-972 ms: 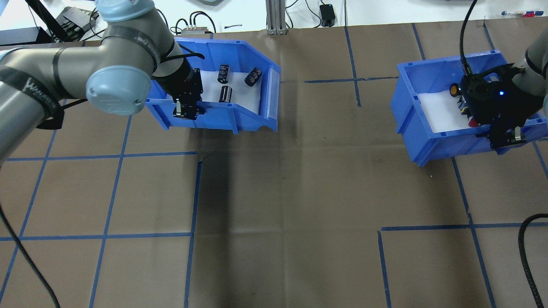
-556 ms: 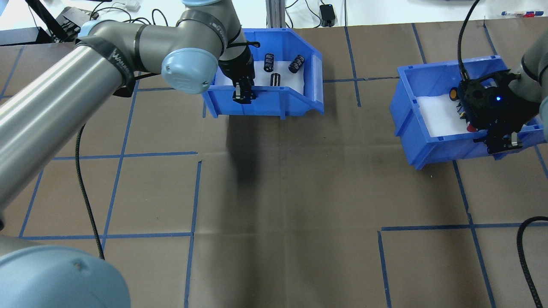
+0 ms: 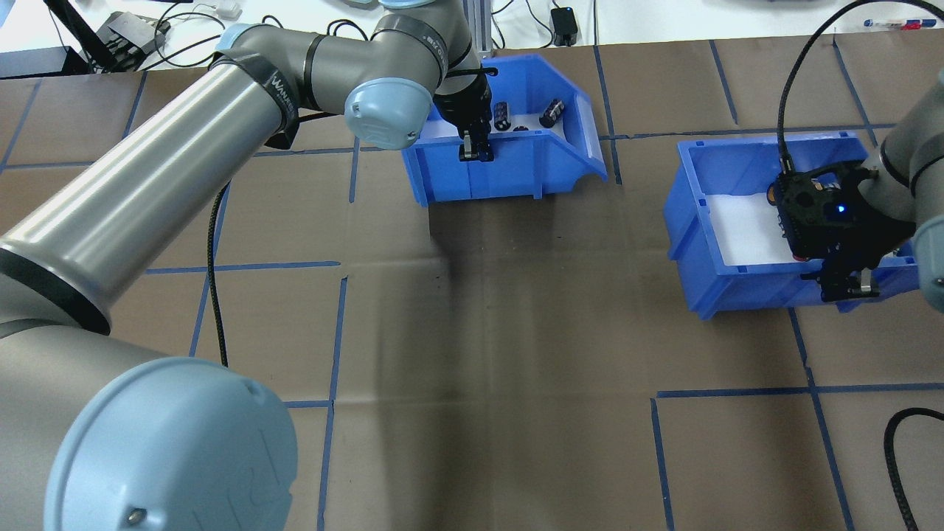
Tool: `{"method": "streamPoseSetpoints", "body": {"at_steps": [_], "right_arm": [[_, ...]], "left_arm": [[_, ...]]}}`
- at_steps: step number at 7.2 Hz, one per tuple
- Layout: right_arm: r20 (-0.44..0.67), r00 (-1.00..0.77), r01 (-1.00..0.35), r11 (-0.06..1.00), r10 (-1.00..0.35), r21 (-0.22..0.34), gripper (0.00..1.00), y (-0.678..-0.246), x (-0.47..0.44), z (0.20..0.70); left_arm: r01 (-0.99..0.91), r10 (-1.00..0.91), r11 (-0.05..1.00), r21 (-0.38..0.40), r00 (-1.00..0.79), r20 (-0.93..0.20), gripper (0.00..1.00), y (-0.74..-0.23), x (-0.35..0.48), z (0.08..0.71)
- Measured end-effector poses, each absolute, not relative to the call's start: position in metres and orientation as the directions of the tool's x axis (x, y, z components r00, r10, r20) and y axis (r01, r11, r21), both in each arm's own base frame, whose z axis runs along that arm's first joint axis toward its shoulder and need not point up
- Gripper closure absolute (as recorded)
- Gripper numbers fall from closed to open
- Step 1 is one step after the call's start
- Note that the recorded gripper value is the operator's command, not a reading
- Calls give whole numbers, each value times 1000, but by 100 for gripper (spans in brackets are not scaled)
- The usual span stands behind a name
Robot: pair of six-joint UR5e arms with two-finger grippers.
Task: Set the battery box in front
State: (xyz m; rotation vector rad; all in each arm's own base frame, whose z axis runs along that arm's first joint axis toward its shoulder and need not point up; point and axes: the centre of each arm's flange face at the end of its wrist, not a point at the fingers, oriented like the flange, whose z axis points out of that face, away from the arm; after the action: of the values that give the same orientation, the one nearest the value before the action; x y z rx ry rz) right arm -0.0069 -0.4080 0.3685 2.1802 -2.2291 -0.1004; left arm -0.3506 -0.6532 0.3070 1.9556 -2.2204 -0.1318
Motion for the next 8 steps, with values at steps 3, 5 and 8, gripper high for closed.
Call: {"method": "streamPoseSetpoints", "body": {"at_steps": [3,5,8], "right_arm": [[-19,-24,-998,23,-1000,65,95,-379,49,355],[-13,4,-998,-5,-1000,69,95,-368,97,349],[-22,0,-997,-2,-1000,71,95,-352,131,331]], "left_arm": [[-982,-982,170,84,-161,101,1,-651,-338,324],[-972,-970,236,-7,-236,63,1,-627,-307,376],[-864,-865,501,-53,-501,-19,1,-612,-219,437]]}}
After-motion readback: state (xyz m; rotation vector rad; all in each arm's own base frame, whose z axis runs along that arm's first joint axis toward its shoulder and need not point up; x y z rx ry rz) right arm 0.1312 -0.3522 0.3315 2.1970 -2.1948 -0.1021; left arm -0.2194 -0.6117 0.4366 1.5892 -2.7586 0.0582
